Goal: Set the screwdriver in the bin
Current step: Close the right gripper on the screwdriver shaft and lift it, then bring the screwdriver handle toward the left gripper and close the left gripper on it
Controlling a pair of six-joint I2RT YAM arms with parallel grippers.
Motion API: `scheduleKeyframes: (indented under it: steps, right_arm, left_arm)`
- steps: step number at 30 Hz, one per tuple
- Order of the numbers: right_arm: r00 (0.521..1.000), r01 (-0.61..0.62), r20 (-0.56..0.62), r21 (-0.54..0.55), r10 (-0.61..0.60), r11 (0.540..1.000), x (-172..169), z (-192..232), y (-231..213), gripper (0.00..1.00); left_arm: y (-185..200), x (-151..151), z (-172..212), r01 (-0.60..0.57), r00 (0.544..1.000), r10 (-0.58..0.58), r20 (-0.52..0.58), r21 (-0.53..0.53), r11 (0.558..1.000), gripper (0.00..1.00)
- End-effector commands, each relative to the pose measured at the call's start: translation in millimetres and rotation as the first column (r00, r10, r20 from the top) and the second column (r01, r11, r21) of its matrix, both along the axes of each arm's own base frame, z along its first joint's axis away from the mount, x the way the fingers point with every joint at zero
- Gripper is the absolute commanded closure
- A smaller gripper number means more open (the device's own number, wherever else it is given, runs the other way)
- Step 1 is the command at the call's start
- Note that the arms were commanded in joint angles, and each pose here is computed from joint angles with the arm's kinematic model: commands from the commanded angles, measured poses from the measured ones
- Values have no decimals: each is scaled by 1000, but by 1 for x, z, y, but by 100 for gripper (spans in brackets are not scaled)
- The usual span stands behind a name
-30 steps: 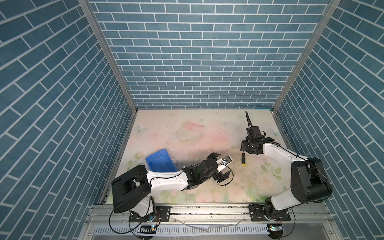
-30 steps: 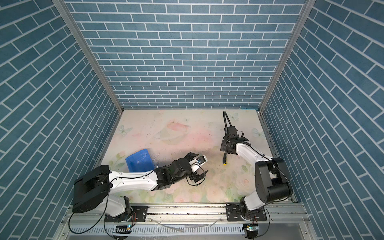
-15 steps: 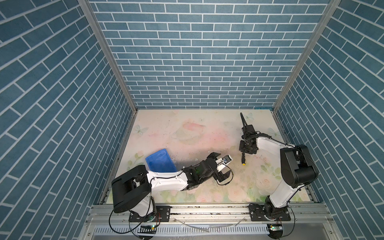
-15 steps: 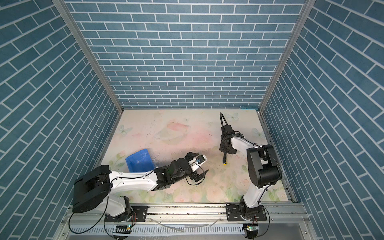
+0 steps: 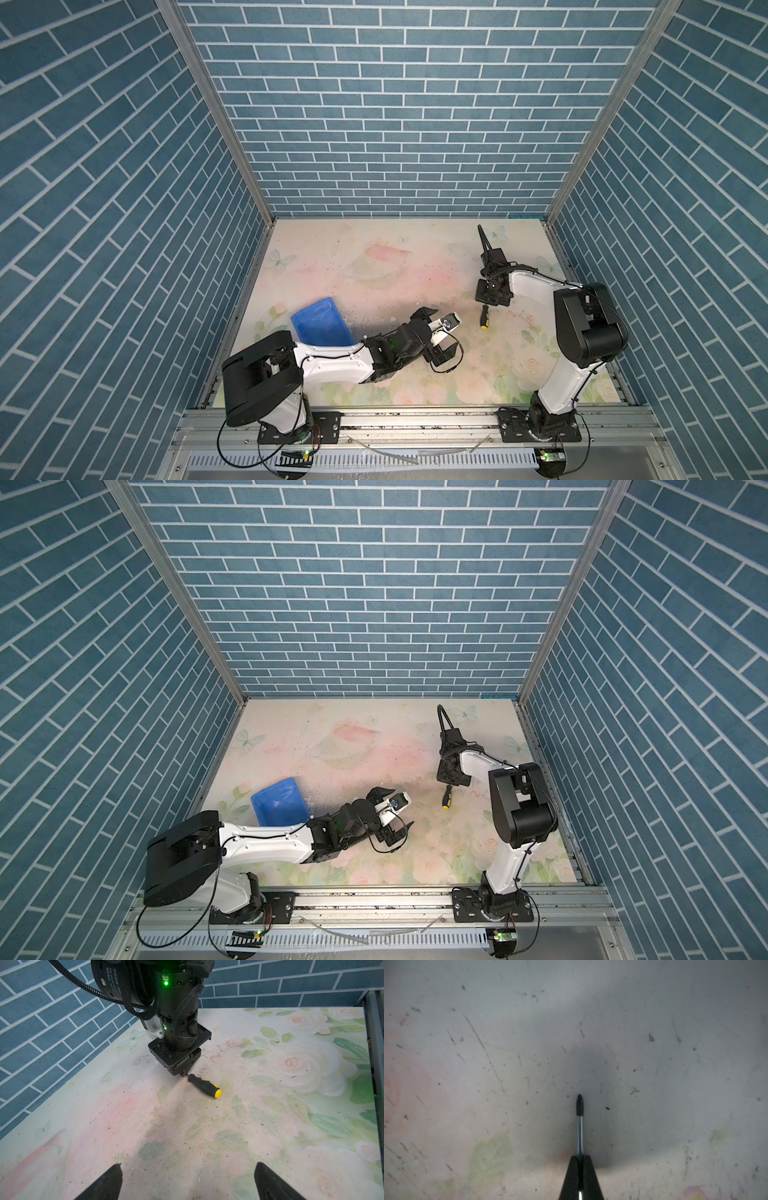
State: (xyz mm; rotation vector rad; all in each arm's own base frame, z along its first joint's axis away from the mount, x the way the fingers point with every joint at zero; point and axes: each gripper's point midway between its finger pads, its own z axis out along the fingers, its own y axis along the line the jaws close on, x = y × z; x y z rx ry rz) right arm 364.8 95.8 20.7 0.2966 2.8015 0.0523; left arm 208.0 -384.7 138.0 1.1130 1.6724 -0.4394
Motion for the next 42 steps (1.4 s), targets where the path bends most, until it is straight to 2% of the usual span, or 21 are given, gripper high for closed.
scheduleKeyframes:
  steps: [1,6,12,17,21,24,28,32,35,37,42]
  right_arm:
    - [1000,21,-21,-1,-22,1000,-4,-1,-2,100]
    - [1000,12,15,3,-12,1000,-1,11,-2,100]
    - [990,-6,142,37,1,999,7,40,1,100]
    - [966,-57,256,70,37,996,13,68,7,100]
    - [922,-110,382,119,57,987,18,95,16,100]
    - [862,-166,502,150,69,975,22,119,23,100]
    - [734,-296,669,160,117,942,20,152,39,100]
    - [617,-439,767,147,179,886,8,178,61,100]
    - [527,-547,819,123,227,828,-4,195,78,100]
    - [485,-613,837,117,254,782,-12,203,90,100]
    - [411,-733,862,120,295,670,-32,214,115,100]
  left_arm:
    - [2,-1,3,-9,1000,9,9,-9,1000,0]
    - [1,2,2,-33,999,33,-13,-31,999,0]
    - [2,9,1,-105,991,99,-86,-74,992,0]
    - [1,27,5,-180,967,152,-202,-129,975,0]
    - [-1,45,10,-226,937,155,-314,-207,952,0]
    - [-3,60,19,-268,912,144,-384,-291,918,0]
    - [-13,75,33,-297,860,65,-506,-392,871,0]
    - [-24,80,46,-291,852,-1,-524,-475,831,0]
    - [-33,81,49,-284,840,-36,-541,-496,820,0]
    - [-36,82,52,-279,839,-52,-541,-511,813,0]
    - [-38,85,51,-277,844,-61,-533,-531,801,11]
